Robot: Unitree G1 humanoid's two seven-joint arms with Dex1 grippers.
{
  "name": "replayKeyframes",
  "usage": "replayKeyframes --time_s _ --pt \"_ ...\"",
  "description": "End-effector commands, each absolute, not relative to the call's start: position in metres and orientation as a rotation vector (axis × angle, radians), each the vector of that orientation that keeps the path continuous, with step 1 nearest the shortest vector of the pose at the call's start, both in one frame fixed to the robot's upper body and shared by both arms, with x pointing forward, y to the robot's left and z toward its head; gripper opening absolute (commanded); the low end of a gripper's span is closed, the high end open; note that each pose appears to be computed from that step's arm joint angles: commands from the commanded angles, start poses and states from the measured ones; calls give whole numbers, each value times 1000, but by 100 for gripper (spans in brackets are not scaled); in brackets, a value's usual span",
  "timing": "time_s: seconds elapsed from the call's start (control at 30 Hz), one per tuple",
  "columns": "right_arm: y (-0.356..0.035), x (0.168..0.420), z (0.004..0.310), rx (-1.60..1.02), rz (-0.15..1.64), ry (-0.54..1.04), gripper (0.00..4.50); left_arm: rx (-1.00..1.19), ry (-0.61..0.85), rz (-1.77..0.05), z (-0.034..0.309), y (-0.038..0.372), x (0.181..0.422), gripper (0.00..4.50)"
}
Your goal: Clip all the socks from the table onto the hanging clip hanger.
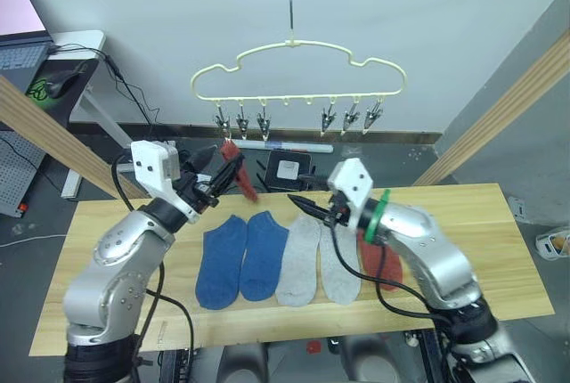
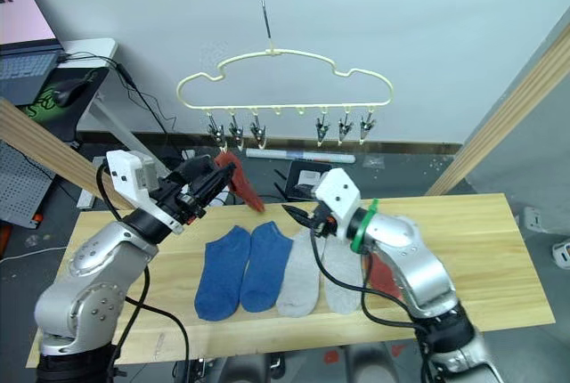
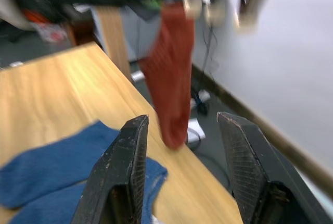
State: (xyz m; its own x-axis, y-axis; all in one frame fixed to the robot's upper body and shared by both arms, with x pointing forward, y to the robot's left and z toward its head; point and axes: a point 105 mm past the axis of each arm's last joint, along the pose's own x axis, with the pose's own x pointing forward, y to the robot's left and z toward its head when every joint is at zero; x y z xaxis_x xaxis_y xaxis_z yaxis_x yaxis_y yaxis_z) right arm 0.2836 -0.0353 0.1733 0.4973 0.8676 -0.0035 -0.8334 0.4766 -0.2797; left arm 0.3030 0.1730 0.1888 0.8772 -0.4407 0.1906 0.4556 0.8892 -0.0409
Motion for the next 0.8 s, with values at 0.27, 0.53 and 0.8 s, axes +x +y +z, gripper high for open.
replayKeyframes --time_s 0.27,0.53,0.8 --pt "-72 259 217 -250 1052 -234 216 0 -353 -415 205 157 310 312" --pt "-76 256 212 -259 1048 -199 221 11 -386 -380 201 153 319 250" --pt "-77 253 212 -261 1052 -190 221 7 -388 -349 202 149 330 222"
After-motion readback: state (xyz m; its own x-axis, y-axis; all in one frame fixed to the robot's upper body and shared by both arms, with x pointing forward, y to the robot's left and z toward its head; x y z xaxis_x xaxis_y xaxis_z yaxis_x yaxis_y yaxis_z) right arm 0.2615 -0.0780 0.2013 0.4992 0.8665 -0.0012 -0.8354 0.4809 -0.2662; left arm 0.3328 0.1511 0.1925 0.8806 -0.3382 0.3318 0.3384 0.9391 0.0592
